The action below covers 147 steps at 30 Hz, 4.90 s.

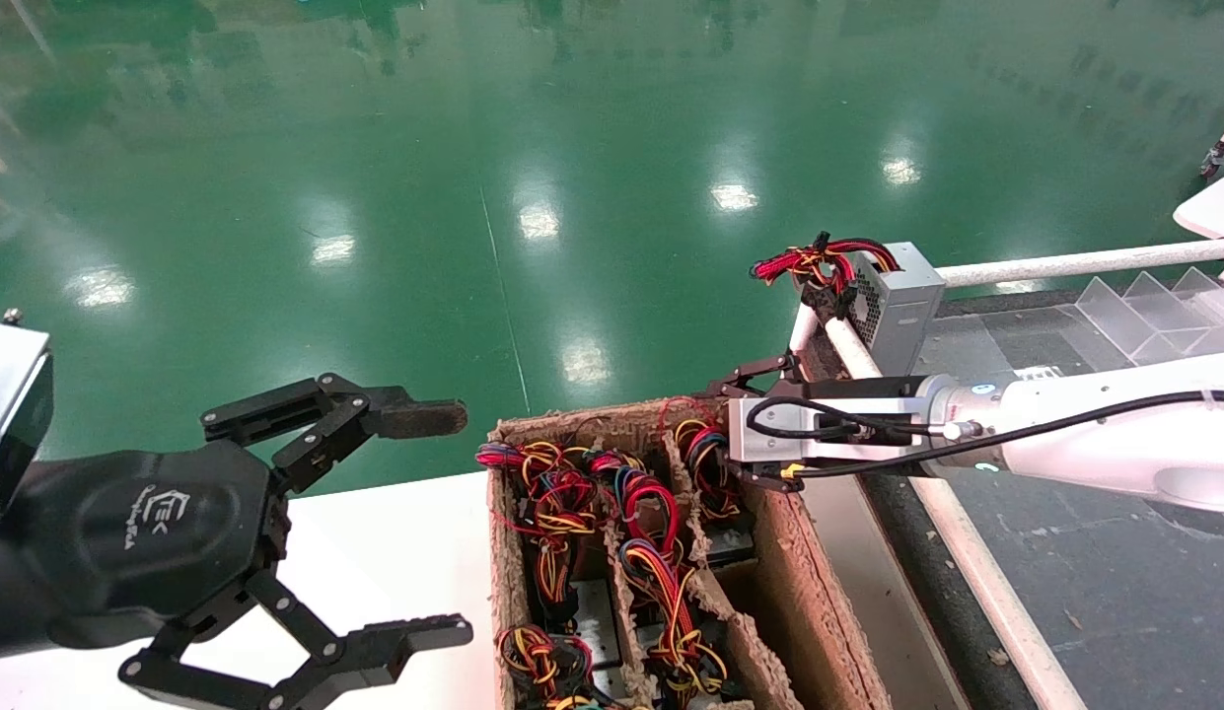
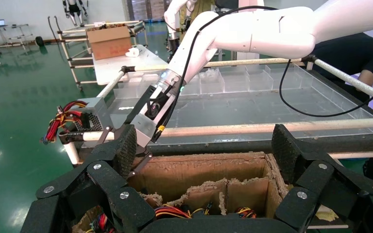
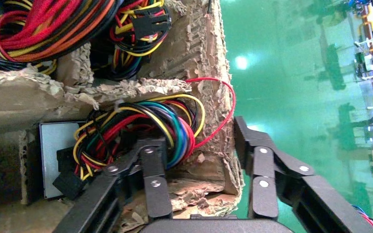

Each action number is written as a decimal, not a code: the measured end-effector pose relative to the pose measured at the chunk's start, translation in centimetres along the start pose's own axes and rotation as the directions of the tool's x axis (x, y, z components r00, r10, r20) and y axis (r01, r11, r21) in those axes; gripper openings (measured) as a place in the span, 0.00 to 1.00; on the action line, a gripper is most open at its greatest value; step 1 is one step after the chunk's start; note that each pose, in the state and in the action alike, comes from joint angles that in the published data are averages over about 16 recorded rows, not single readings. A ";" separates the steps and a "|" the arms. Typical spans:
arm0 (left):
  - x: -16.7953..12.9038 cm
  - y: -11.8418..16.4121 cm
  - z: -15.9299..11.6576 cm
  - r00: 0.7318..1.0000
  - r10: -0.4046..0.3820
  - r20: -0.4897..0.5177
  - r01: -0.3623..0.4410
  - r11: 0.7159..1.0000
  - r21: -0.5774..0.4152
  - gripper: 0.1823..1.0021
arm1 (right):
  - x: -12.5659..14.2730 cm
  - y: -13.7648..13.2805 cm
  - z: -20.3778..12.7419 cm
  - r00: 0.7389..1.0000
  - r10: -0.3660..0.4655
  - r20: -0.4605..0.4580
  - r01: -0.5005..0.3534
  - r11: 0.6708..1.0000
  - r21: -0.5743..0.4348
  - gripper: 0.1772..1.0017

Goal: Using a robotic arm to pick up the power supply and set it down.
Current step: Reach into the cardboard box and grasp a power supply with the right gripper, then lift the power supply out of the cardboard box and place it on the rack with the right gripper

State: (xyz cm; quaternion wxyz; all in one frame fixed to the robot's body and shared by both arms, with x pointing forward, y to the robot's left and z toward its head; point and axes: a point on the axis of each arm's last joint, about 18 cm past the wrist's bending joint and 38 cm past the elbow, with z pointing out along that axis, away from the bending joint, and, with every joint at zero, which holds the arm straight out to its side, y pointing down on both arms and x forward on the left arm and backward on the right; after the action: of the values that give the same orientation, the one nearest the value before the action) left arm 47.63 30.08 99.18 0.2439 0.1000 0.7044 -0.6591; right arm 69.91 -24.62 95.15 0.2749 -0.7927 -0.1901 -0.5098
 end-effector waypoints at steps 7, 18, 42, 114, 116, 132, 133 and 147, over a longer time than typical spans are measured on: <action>0.0 0.0 0.0 1.000 0.000 0.000 0.000 1.000 0.000 1.00 | 0.0 0.1 0.2 1.000 -0.001 -0.002 0.001 1.000 0.000 0.33; 0.0 0.0 0.0 1.000 0.000 0.000 0.000 1.000 0.000 1.00 | 0.4 0.1 0.3 1.000 0.007 -0.020 -0.006 1.000 0.009 0.15; 0.0 0.0 0.0 1.000 0.000 0.000 0.000 1.000 0.000 1.00 | 5.4 -1.2 -4.6 0.979 0.030 -0.200 -0.014 0.997 0.079 0.06; 0.0 0.0 0.0 1.000 0.000 0.000 0.000 1.000 0.000 1.00 | 13.3 12.6 -24.0 0.833 -0.079 -0.548 -0.113 0.944 -0.309 0.06; 0.0 0.0 0.0 1.000 0.000 0.000 0.000 1.000 0.000 1.00 | 13.2 12.6 -23.1 0.838 -0.078 -0.540 -0.111 0.944 -0.310 0.06; 0.0 0.0 0.0 1.000 0.000 0.000 0.000 1.000 0.000 1.00 | 13.9 11.7 -17.6 0.851 -0.093 -0.517 -0.091 0.943 -0.320 0.06; 0.0 0.0 0.0 1.000 0.000 0.000 0.000 1.000 0.000 1.00 | 14.0 11.6 -17.4 0.852 -0.095 -0.516 -0.089 0.943 -0.320 0.06; 0.0 0.0 0.0 1.000 0.000 0.000 0.000 1.000 0.000 1.00 | 13.8 11.0 -14.4 0.864 -0.121 -0.489 -0.057 0.941 -0.334 0.06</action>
State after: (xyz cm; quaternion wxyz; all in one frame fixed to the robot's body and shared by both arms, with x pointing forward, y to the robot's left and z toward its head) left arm 47.63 30.08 99.18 0.2439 0.1000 0.7044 -0.6591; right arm 71.78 -41.97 109.80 0.1664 -0.6643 -0.0353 -0.7278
